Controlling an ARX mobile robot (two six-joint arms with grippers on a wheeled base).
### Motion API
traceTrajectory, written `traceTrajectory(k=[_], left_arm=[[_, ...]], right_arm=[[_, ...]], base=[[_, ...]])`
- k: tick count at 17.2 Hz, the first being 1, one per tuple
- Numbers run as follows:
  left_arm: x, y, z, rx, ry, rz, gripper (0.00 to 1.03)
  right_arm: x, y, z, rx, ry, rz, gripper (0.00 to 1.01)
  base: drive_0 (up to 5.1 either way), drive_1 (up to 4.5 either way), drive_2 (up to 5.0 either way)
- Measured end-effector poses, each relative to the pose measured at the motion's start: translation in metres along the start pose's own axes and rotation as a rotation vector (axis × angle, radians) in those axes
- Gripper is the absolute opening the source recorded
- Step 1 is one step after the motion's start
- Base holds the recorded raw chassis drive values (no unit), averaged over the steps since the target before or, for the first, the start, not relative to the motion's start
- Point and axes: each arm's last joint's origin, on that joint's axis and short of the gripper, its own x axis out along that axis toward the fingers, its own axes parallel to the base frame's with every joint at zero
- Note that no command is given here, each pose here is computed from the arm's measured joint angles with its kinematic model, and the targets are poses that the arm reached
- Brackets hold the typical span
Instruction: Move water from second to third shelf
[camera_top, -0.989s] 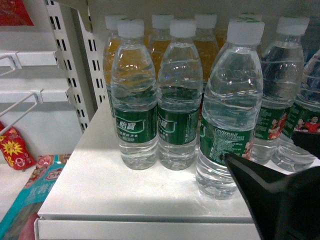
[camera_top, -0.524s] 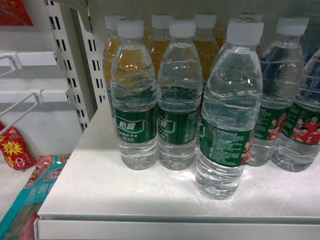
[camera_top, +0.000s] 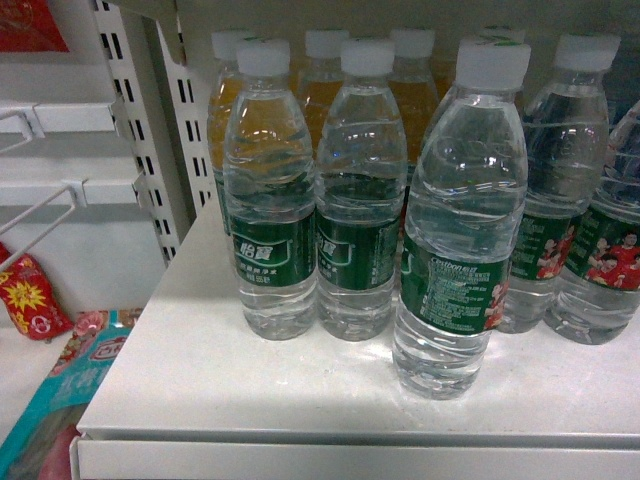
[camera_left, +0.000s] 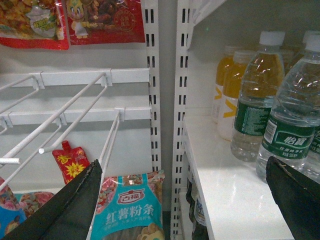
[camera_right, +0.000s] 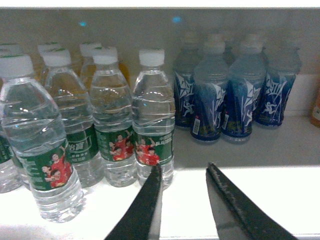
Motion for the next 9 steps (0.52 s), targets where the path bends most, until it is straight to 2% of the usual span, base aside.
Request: traceTrajectory(k=[2, 7, 8, 9], left_arm=[[0.000, 0.000, 0.000, 0.000, 0.000, 0.000, 0.98], [0.000, 0.000, 0.000, 0.000, 0.000, 0.000, 0.98], [0.000, 0.000, 0.000, 0.000, 0.000, 0.000, 0.98], [0.000, 0.000, 0.000, 0.000, 0.000, -0.003, 0.98]], right_arm=[[0.000, -0.007, -0.002, 0.000, -0.007, -0.006, 0.03], [0.000, -0.011, -0.005, -0.003, -0.013, -0.002, 0.02], [-0.001, -0.013, -0.013, -0.004, -0.010, 0.004, 0.02], [0.000, -0.020, -0.013, -0.007, -0.010, 0.002, 0.02]], base=[[0.0, 0.00, 0.0], [0.0, 0.00, 0.0], [0.0, 0.00, 0.0], [0.0, 0.00, 0.0]])
